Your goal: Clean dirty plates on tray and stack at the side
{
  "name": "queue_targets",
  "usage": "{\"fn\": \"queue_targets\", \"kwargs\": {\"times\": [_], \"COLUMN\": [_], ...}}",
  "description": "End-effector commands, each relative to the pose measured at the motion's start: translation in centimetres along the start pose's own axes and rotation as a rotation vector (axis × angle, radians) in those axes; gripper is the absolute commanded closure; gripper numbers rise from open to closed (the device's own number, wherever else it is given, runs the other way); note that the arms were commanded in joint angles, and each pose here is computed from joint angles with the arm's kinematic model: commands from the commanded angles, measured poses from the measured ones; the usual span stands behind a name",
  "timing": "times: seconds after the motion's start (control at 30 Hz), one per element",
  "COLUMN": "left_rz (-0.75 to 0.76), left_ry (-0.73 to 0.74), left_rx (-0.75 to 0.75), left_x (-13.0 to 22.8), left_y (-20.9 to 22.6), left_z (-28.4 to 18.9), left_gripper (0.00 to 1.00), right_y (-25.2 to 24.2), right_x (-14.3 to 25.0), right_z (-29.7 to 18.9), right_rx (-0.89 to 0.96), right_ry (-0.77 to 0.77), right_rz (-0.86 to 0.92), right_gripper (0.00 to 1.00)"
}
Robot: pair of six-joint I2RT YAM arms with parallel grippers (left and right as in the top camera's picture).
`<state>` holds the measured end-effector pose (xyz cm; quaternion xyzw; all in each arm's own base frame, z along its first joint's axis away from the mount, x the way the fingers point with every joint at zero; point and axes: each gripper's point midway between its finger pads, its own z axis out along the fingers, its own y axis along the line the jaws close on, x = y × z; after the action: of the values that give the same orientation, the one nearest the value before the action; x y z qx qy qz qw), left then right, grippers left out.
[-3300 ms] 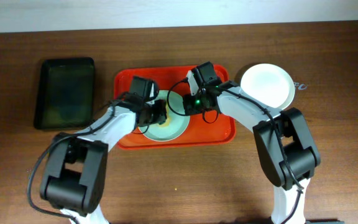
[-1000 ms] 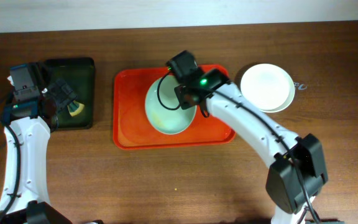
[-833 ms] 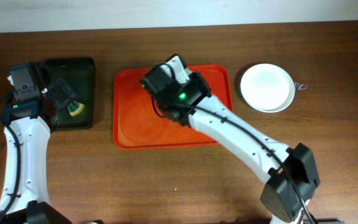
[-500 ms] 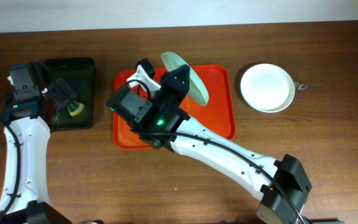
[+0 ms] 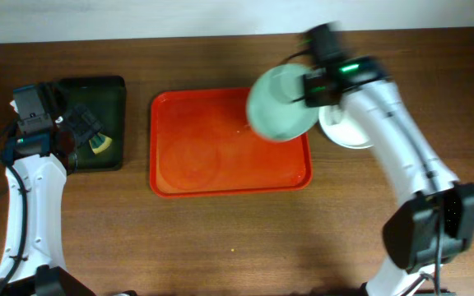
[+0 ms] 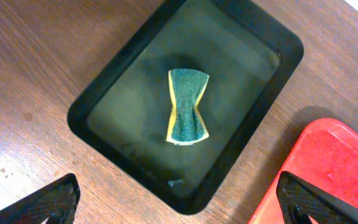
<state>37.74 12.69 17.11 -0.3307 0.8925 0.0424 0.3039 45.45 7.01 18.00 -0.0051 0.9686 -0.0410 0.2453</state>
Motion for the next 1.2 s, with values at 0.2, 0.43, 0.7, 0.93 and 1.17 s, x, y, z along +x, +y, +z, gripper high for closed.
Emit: {"fn": "queue_targets", "kwargs": {"times": [0.2, 0.43, 0.7, 0.93, 1.17], "left_rz": [0.004, 0.004, 0.004, 0.004, 0.004], "left_ry": [0.004, 0.004, 0.004, 0.004, 0.004], "left_rx": [0.002, 0.002, 0.002, 0.002, 0.002], "left_x": [0.2, 0.2, 0.2, 0.2, 0.2], "left_y": [0.0, 0.0, 0.0, 0.0, 0.0], "left_z": [0.0, 0.0, 0.0, 0.0, 0.0], "left_gripper": [0.01, 0.01, 0.01, 0.01, 0.01], "right_y": [-19.7, -17.4, -13.4, -9.0, -9.2], "right_x": [5.4, 7.2, 9.8, 19.2, 20.7], "right_z": [8.0, 10.2, -10.2, -19.8, -20.2], "right_rx": [-0.113, -0.145, -0.164, -0.211, -0.167], "right_ry": [0.212, 0.319, 0.170, -0.054, -0.029], "right_rz": [0.627, 0.618, 0.563, 0.525, 0.530], "right_gripper": [0.96, 0.50, 0.01, 0.01, 0.01]}}
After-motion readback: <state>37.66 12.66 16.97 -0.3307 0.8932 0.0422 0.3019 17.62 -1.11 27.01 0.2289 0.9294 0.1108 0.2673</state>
